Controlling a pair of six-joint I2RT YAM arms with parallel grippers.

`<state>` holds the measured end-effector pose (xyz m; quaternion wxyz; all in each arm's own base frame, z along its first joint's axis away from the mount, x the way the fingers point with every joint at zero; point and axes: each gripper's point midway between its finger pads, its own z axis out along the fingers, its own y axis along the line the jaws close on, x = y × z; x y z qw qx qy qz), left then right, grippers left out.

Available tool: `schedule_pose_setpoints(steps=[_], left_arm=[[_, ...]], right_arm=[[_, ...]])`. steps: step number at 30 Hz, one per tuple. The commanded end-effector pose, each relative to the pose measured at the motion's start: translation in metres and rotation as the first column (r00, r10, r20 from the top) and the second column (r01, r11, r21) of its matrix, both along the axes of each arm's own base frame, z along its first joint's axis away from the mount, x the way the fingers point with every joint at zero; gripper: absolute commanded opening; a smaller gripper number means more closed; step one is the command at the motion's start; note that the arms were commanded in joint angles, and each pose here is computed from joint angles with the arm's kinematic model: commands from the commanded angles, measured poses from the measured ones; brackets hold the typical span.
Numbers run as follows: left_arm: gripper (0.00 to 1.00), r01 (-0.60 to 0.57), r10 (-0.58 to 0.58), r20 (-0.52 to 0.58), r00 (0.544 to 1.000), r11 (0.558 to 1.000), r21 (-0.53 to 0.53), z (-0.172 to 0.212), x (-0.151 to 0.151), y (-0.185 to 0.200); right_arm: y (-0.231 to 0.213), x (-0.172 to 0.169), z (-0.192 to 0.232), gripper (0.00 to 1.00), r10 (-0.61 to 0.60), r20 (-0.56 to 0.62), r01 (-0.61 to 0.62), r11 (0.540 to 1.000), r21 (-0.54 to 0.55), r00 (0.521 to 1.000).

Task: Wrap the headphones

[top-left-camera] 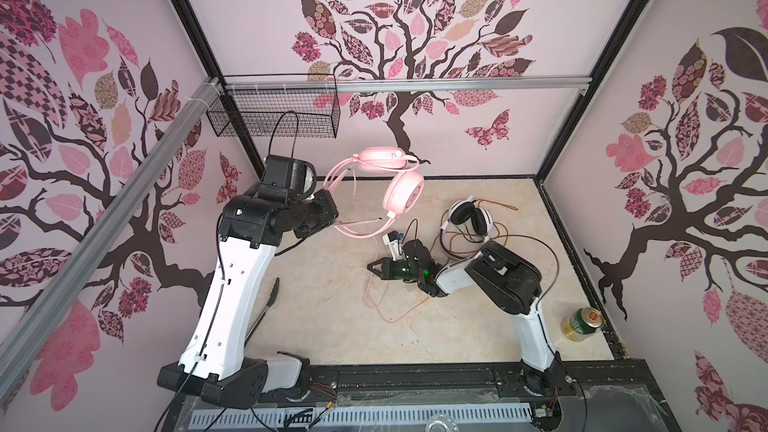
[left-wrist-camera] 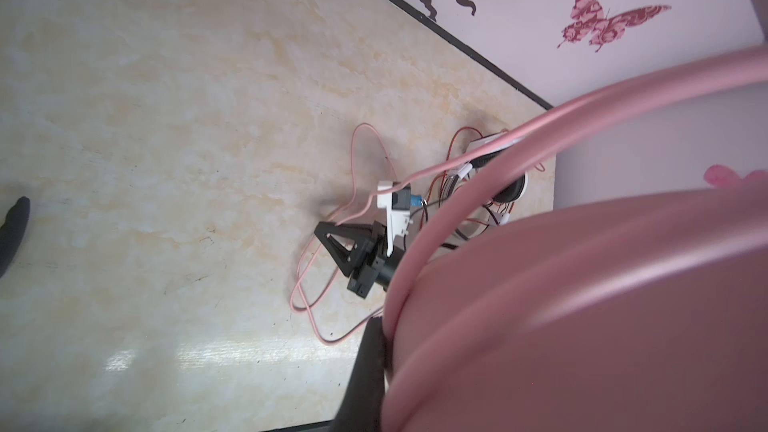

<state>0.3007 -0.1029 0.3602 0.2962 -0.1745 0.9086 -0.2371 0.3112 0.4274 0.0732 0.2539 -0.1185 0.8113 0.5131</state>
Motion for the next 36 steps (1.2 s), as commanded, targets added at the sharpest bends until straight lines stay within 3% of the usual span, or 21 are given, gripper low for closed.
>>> schedule_pose_setpoints(steps=[1, 5, 15, 24, 31, 36], left_arm=[[0.0, -0.059, 0.069, 0.068, 0.995, 0.989, -0.134, 0.01, 0.031, -0.003], [0.0, -0.11, 0.118, 0.058, 0.991, 0.985, -0.129, 0.001, 0.047, 0.002], [0.0, -0.222, 0.22, 0.039, 0.975, 0.973, 0.063, -0.002, 0.045, 0.038], [0.0, -0.388, 0.377, 0.091, 0.922, 0.887, 0.252, -0.008, 0.045, 0.083], [0.0, -0.423, 0.43, 0.072, 0.9, 0.821, 0.384, -0.03, 0.041, 0.102], [0.0, -0.401, 0.406, 0.124, 0.905, 0.721, 0.565, -0.031, 0.03, 0.097]], right_arm=[[-0.017, -0.033, 0.031, 0.0, 0.095, 0.086, -0.081, 0.985, -0.155, 0.992], [-0.047, -0.06, 0.051, 0.0, 0.124, 0.131, -0.085, 0.958, -0.274, 0.984], [-0.129, -0.076, 0.095, 0.0, 0.084, 0.343, 0.103, 0.864, -0.493, 0.936], [-0.158, -0.1, 0.139, 0.0, 0.161, 0.456, 0.138, 0.82, -0.555, 0.875], [-0.154, -0.115, 0.171, 0.0, 0.248, 0.534, 0.193, 0.746, -0.638, 0.809], [-0.147, -0.117, 0.187, 0.0, 0.31, 0.566, 0.228, 0.691, -0.686, 0.763]])
